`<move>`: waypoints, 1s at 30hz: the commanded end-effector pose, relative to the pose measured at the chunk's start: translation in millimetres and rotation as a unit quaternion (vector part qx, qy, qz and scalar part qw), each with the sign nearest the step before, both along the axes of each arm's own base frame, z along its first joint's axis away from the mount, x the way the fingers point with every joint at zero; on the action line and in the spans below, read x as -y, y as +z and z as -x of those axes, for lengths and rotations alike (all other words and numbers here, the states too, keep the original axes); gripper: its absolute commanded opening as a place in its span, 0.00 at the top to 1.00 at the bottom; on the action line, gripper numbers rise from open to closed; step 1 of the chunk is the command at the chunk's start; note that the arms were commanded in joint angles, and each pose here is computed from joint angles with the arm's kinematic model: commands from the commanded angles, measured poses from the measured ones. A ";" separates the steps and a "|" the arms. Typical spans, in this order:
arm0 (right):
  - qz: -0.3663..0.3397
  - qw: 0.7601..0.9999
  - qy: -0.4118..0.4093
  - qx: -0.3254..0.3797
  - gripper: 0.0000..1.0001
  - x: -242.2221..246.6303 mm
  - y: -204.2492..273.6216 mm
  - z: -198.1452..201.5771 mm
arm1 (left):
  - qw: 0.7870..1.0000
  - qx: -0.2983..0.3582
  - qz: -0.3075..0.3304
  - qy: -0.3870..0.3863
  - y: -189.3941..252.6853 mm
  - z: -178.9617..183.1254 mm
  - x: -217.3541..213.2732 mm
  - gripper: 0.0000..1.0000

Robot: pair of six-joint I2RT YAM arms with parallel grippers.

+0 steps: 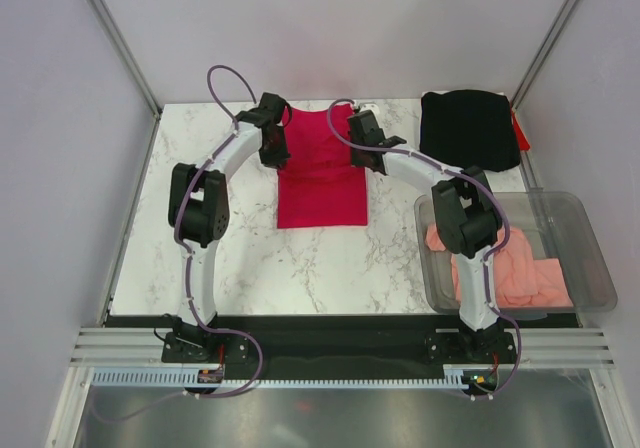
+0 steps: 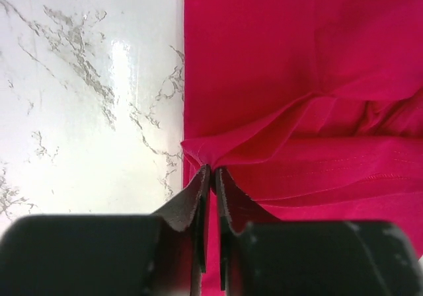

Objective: Fold and stack the t-shirts
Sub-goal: Fold the tshirt

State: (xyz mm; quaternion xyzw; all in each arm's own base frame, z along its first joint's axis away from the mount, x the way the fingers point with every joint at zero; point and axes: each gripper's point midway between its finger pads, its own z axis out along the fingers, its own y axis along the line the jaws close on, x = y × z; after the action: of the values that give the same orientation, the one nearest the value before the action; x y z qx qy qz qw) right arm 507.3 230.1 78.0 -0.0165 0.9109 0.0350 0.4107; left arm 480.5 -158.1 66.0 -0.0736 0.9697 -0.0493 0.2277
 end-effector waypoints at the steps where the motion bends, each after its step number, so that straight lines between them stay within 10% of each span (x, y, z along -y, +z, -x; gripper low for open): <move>1: 0.003 1.000 0.002 0.013 1.00 -1.7 7.5 -12.0 | 1.000 0.015 -0.009 -0.004 9.6 -10.9 -1.5 0.89; 12: 0.001 1.000 -0.014 0.021 1.00 4.5 4.6 -48.8 | 1.000 0.017 0.001 0.009 1.3 -45.4 -12.4 0.98; 16: -0.003 1.000 -0.017 0.017 0.84 5.6 0.5 -67.7 | 0.999 0.009 0.021 0.030 -3.8 -59.7 -24.5 0.93; 19: -0.016 1.000 -0.007 0.019 0.38 0.2 3.8 -80.9 | 0.997 0.001 0.062 0.036 -5.2 -66.1 -29.9 0.63; 22: -0.030 0.999 -0.001 0.032 0.17 -2.3 19.9 -86.2 | 0.996 0.008 0.083 0.045 7.4 -69.7 -37.1 0.34; 30: -0.078 0.996 -0.019 0.038 0.12 9.1 74.4 -48.5 | 0.995 0.012 0.089 0.051 47.3 -33.8 -44.0 0.25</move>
State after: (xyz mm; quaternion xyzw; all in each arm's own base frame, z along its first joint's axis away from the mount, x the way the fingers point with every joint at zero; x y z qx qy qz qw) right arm 573.1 219.4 90.5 0.0126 0.9057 0.0540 0.4202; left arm 528.3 -100.0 53.0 -0.1497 0.9637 -0.0927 0.2006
